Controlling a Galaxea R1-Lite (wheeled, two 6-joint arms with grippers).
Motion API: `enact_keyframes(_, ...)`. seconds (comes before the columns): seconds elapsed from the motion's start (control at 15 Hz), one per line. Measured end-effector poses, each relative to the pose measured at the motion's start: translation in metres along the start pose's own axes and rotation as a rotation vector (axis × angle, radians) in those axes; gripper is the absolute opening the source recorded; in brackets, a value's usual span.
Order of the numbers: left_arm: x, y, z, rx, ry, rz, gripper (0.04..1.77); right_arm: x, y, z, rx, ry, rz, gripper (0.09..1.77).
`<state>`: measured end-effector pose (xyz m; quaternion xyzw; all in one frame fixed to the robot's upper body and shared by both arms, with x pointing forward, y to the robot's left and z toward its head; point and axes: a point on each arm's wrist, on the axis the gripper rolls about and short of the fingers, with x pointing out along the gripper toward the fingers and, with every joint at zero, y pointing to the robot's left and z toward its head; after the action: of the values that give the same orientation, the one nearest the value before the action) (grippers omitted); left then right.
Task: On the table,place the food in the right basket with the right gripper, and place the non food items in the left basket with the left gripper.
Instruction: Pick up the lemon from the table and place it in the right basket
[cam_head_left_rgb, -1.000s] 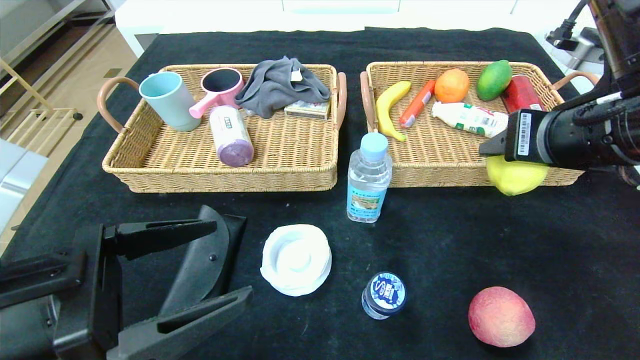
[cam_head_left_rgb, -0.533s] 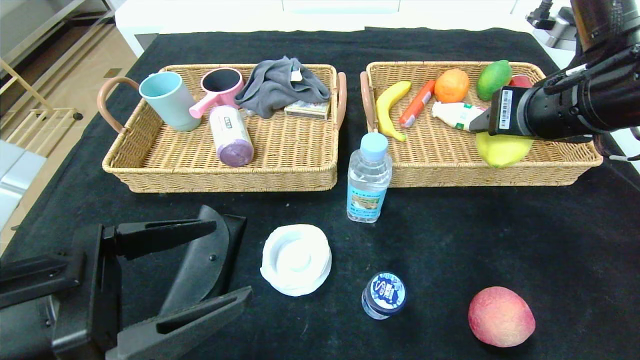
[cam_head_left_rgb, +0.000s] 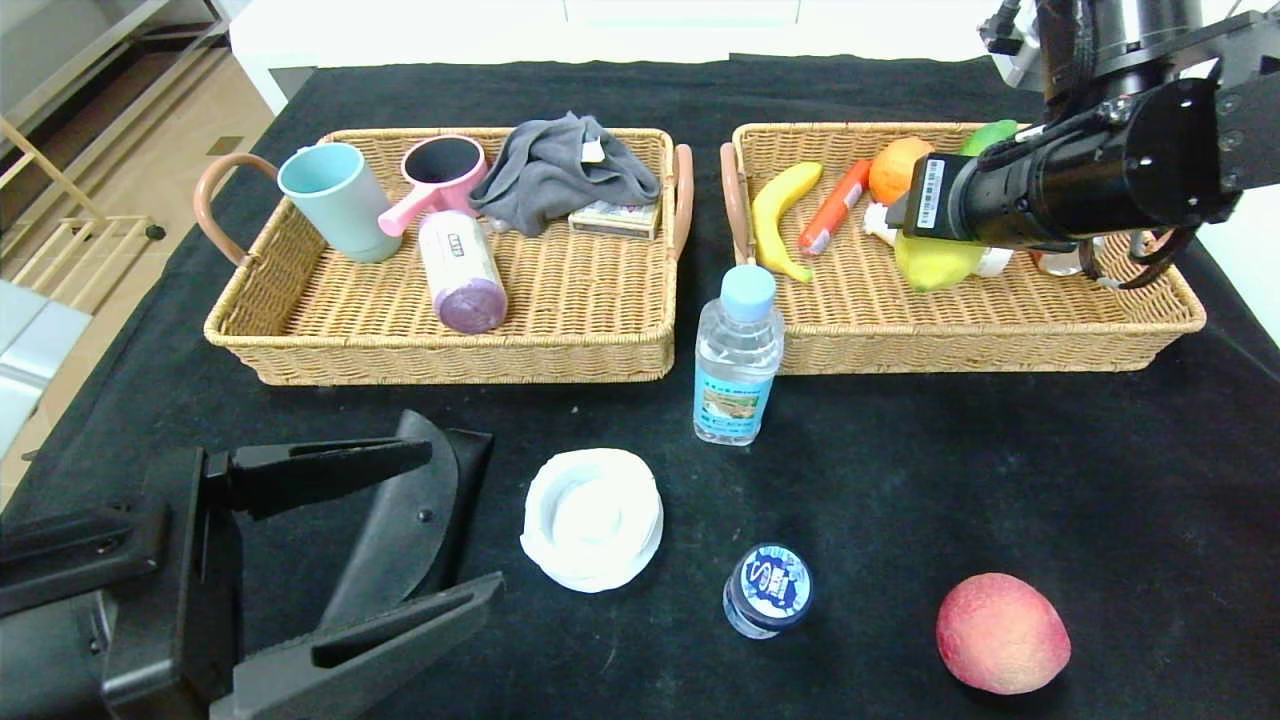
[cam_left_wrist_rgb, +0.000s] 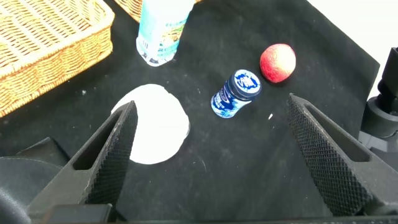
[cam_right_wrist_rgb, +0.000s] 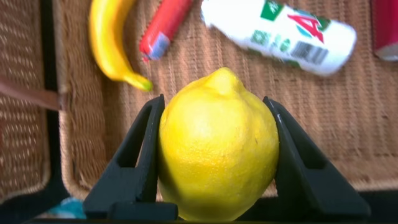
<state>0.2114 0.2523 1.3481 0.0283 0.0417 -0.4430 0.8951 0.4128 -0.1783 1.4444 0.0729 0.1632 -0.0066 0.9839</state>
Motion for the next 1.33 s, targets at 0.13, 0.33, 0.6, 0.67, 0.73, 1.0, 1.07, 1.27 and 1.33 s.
enact_keyframes(0.13,-0.001,0.0,0.0,0.001,-0.003,0.0,1.72,0.012,0.004,-0.002,0.01,-0.026,0.005,1.07)
enact_keyframes(0.33,-0.001,0.0,0.001,0.002,-0.006,0.0,1.72,0.026,0.009,-0.006,0.012,-0.044,0.009,1.07)
enact_keyframes(0.6,-0.001,0.0,0.001,0.002,-0.006,0.0,1.72,0.037,0.014,-0.008,0.022,-0.078,0.018,1.07)
enact_keyframes(0.67,-0.001,0.0,0.001,0.002,-0.006,0.0,1.72,0.038,0.014,-0.009,0.02,-0.075,0.017,1.07)
enact_keyframes(0.73,-0.001,0.0,0.001,0.002,-0.006,0.0,1.72,0.039,0.015,-0.01,0.019,-0.073,0.016,1.07)
enact_keyframes(1.0,-0.001,0.0,0.001,0.002,-0.006,0.001,1.72,0.04,0.015,-0.011,0.019,-0.071,0.015,1.2)
enact_keyframes(1.07,-0.001,0.0,0.001,0.002,-0.006,0.003,1.72,0.04,0.015,-0.011,0.02,-0.071,0.015,1.26)
enact_keyframes(1.27,-0.001,0.001,0.001,0.002,-0.006,0.008,1.72,0.039,0.014,-0.01,0.023,-0.073,0.017,1.4)
enact_keyframes(1.33,-0.001,0.001,0.001,0.002,-0.006,0.008,1.72,0.039,0.014,-0.01,0.022,-0.072,0.016,1.44)
